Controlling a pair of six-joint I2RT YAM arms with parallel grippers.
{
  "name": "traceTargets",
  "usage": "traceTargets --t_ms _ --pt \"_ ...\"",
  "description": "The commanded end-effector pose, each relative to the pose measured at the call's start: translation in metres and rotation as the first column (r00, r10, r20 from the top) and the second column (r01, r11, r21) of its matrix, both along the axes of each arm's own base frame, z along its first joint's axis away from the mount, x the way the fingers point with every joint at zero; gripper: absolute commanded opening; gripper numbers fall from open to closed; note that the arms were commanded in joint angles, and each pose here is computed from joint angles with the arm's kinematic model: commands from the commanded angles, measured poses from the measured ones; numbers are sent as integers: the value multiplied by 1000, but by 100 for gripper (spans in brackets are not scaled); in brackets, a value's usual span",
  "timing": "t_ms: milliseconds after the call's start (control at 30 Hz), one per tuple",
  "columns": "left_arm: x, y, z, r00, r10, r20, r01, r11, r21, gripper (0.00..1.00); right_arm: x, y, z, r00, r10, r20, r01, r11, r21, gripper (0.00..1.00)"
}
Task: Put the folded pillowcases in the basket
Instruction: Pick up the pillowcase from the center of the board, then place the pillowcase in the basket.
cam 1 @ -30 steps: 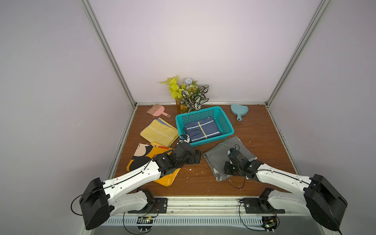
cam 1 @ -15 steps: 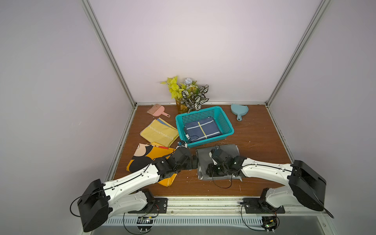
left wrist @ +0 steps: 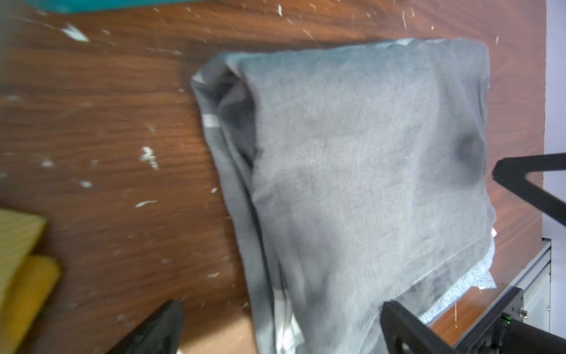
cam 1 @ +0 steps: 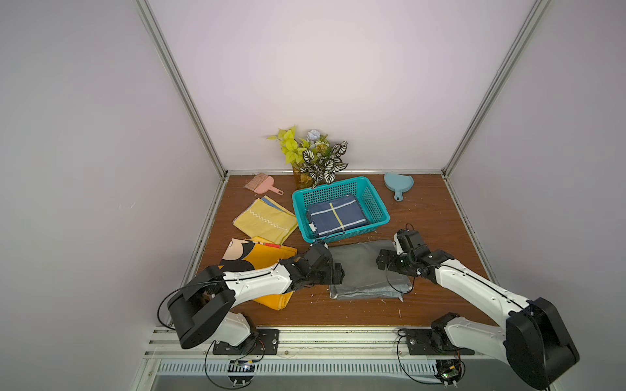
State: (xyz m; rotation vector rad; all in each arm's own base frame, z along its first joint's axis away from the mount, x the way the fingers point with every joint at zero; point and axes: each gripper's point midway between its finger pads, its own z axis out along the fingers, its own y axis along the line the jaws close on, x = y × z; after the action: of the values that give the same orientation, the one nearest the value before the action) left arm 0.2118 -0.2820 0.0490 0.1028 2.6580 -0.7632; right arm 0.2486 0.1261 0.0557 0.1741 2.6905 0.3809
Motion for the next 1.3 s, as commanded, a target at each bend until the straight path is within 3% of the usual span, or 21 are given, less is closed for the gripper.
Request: traceTargets --t_ms 0,300,500,633,733,767,933,1000,1267 --pt "1 -16 3 999 -47 11 48 999 -26 100 9 -5 -6 999 30 16 -30 1000 -5 99" --pt "-4 -24 -28 995 -91 -51 90 996 -14 100 2 -18 -37 998 29 -64 -33 998 -49 99" --pt "-5 -21 -37 994 -90 -62 91 996 11 99 -14 6 -47 991 101 -85 -93 991 101 93" --pt "-7 -19 -42 993 -88 -73 89 996 15 81 -30 14 -56 987 119 -106 -101 983 156 86" --pt "-8 -19 -43 993 -88 -76 89 996 11 65 -40 20 -58 985 133 -109 -112 977 180 72" --pt "-8 -19 -44 993 -87 -77 89 996 12 59 -41 21 -58 985 138 -105 -117 976 185 65" --pt "-8 -20 -41 993 -91 -71 92 996 18 0 -48 17 -62 984 132 -121 -112 981 160 10" --pt "-8 -21 -37 994 -94 -63 95 995 22 0 -47 16 -59 985 128 -117 -109 982 157 0" --pt "-17 -56 13 986 -165 19 165 986 30 0 -37 16 -14 994 105 -23 -100 982 161 0"
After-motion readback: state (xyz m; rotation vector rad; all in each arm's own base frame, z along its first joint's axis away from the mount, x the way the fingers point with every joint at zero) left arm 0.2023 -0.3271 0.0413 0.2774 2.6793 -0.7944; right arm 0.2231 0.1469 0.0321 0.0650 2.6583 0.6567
